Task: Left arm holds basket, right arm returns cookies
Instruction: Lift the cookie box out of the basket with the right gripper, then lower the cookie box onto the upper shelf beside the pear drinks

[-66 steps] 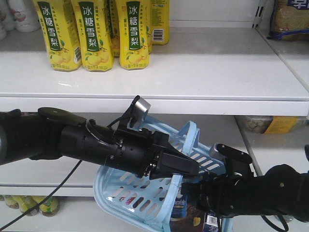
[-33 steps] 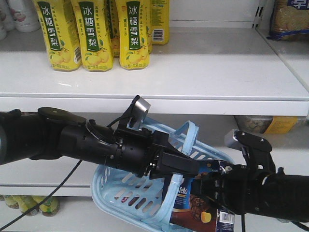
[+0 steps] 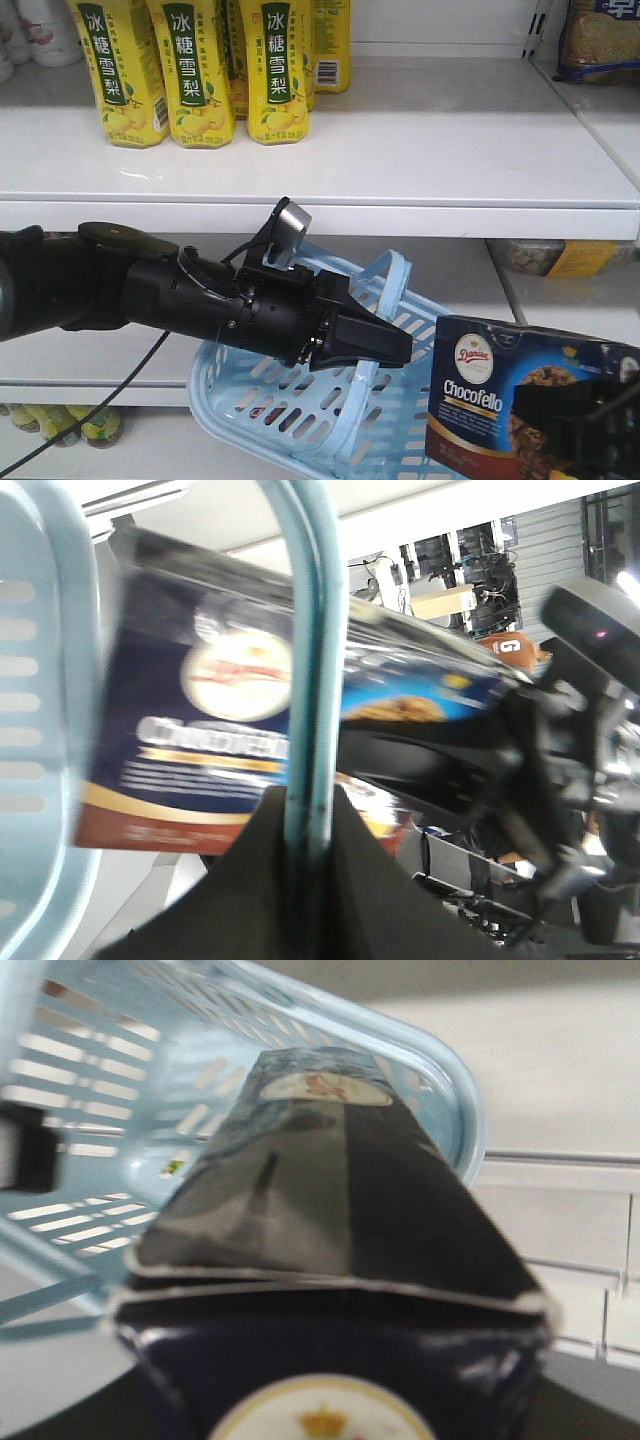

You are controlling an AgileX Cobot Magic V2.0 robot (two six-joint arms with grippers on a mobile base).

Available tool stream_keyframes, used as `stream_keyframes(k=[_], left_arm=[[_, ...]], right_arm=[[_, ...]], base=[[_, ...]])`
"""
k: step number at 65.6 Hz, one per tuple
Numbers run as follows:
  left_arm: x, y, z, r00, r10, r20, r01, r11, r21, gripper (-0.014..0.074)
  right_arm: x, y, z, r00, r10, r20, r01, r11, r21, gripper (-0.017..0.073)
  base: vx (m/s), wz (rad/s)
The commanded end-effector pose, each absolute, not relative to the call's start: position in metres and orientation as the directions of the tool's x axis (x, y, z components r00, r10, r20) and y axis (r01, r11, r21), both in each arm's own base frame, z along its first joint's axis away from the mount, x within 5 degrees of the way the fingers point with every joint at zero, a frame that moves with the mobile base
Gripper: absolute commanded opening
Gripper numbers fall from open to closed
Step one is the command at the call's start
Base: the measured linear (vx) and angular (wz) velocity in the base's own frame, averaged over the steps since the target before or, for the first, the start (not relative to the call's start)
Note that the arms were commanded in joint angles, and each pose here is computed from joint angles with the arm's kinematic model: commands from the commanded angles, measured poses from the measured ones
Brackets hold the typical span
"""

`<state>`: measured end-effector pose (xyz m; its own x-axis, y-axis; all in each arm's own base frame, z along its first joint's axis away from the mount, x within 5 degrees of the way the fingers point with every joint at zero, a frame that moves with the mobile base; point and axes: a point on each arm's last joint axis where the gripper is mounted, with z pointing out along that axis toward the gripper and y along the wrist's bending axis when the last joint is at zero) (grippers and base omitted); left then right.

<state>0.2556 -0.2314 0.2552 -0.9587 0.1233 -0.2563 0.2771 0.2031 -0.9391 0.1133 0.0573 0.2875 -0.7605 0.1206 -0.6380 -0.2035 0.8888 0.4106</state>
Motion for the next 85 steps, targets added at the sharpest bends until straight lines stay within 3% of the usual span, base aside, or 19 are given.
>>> stream_keyframes(k=[1,9,20,47,58,74,85], left_arm=[[0.265,-0.228,0.294,-0.95,-0.031,-0.311,0.307,0.097,-0.947,-0.0003],[0.265,-0.228,0.294,-0.95,-0.031,-0.311,0.307,0.097,-0.947,-0.0003],[0.265,-0.228,0.294,-0.95,-0.031,-0.311,0.307,0.097,-0.947,-0.0003],[0.265,-0.228,0.294,-0.95,-0.031,-0.311,0.307,0.097,-0.947,-0.0003],[0.265,-0.228,0.294,-0.95,-0.031,-0.311,0.307,0.097,-0.947,-0.0003],[0.265,-0.229,0.294,-0.95,-0.031,-0.31,0.306,0.097,-0.947,-0.0003],[0.265,-0.229,0.294,-0.95,-0.031,-0.31,0.306,0.097,-0.947,-0.0003]], right_arm=[[0.098,0.052,0.329,-0.637,0.16,-0.754,-0.273,0.868,0.414,0.0119],[0.084,0.045,0.366,-0.512,0.165,-0.843,-0.316,0.877,0.363,0.0122],[0.091,0.036,0.406,-0.341,0.151,-0.928,-0.296,0.92,0.258,0.0124],[0.196,0.053,0.412,-0.12,0.037,-0.992,-0.24,0.969,0.065,0.0133],[0.232,0.066,0.4,-0.069,0.038,-0.997,-0.266,0.962,0.055,0.0133],[0.269,0.075,0.39,-0.179,0.007,-0.984,-0.246,0.968,0.052,0.0133],[0.266,0.074,0.418,-0.079,0.005,-0.997,-0.254,0.967,0.025,0.0133]], base=[[0.0,0.0],[0.0,0.0],[0.0,0.0],[0.0,0.0],[0.0,0.0],[0.0,0.0],[0.0,0.0]])
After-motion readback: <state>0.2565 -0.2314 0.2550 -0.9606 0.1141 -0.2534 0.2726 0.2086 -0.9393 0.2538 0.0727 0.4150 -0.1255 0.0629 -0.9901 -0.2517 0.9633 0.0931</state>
